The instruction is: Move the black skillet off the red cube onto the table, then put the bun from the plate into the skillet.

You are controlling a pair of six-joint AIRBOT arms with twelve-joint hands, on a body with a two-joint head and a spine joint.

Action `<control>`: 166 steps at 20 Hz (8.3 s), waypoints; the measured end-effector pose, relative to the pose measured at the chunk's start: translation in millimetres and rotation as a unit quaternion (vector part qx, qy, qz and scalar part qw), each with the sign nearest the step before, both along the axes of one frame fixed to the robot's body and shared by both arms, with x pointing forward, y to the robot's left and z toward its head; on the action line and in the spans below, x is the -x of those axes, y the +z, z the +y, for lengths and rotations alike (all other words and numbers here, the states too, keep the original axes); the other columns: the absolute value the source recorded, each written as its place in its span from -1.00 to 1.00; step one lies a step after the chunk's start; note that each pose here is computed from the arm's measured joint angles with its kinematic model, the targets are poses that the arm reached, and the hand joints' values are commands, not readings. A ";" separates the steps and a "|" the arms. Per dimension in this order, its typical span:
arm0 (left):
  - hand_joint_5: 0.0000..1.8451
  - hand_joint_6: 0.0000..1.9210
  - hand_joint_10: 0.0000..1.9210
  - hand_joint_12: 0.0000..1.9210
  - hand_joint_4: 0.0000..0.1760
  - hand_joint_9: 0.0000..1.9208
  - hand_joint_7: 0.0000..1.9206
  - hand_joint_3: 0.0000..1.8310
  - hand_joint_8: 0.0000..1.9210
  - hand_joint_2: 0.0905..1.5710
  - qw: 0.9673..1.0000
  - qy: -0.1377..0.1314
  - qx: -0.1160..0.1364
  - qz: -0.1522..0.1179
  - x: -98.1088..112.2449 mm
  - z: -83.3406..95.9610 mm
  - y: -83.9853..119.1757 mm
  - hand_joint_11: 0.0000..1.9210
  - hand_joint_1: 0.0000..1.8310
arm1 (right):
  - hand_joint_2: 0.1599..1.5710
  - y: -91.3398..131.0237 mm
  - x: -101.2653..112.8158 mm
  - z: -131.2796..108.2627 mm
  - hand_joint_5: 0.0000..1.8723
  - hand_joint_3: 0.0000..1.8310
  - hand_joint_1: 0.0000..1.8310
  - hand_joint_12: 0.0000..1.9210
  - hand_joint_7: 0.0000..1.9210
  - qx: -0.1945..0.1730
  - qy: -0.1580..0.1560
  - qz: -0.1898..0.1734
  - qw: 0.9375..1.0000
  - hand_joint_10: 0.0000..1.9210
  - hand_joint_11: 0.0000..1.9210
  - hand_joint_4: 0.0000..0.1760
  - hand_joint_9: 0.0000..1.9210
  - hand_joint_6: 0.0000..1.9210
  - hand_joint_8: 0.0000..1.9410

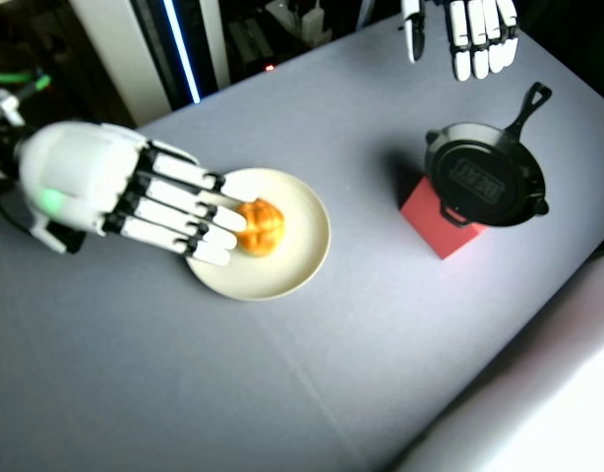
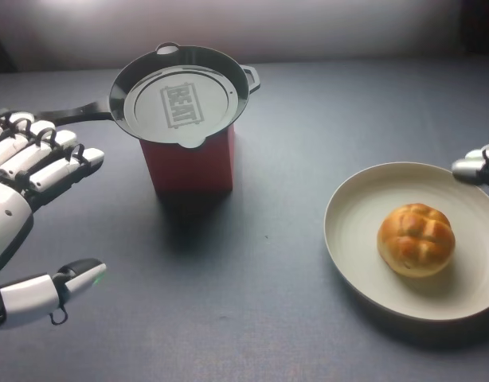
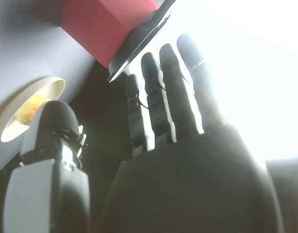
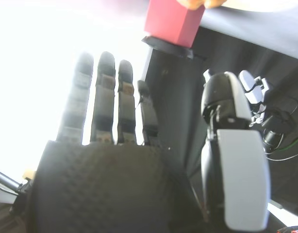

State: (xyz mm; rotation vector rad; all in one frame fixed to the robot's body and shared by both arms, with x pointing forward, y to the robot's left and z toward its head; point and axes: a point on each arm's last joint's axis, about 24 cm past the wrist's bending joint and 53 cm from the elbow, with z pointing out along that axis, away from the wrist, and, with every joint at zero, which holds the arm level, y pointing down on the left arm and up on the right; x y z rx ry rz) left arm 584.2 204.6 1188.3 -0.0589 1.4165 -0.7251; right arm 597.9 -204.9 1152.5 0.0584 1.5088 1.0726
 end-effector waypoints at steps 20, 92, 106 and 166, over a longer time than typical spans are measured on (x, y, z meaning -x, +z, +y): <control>-0.73 -1.00 -0.98 -0.96 0.56 -0.84 -0.78 -1.00 -0.99 0.24 0.994 0.103 0.035 -0.011 -82.5 46.0 14.7 -0.93 -0.16 | 0.64 -7.8 -0.8 2.3 -0.41 -1.00 -0.33 -0.67 -0.49 0.010 0.005 0.007 1.000 -0.99 -0.58 -1.00 -0.48 -0.99 -0.99; -0.82 -1.00 -1.00 -0.78 0.00 -0.87 -0.82 -1.00 -1.00 0.28 0.982 -0.059 -0.012 0.178 -44.9 -35.9 -96.6 -1.00 -0.27 | 0.51 -27.8 0.8 10.6 -0.38 -1.00 -0.25 -0.11 -0.41 0.013 0.017 0.039 0.999 -1.00 -0.76 -1.00 -0.40 -1.00 -1.00; -1.00 -1.00 -1.00 -1.00 1.00 -1.00 -1.00 -1.00 -1.00 0.11 0.996 -0.091 0.014 0.011 3.3 -33.9 12.7 -1.00 -0.26 | 0.21 -4.1 -34.7 46.2 -0.46 -1.00 -0.04 0.16 -0.46 0.099 0.073 -0.006 0.992 -0.99 -0.87 -0.02 -0.43 -1.00 -1.00; -0.97 -1.00 -0.99 -0.50 -0.61 -0.72 -0.84 -1.00 -1.00 0.70 0.994 0.004 0.081 -0.067 15.9 39.9 51.9 -0.92 -0.88 | 0.25 74.8 -28.4 81.9 -0.91 -0.99 -0.39 -0.95 -0.90 -0.088 0.098 -0.075 0.988 -0.99 -0.85 -0.06 -0.89 -0.99 -0.99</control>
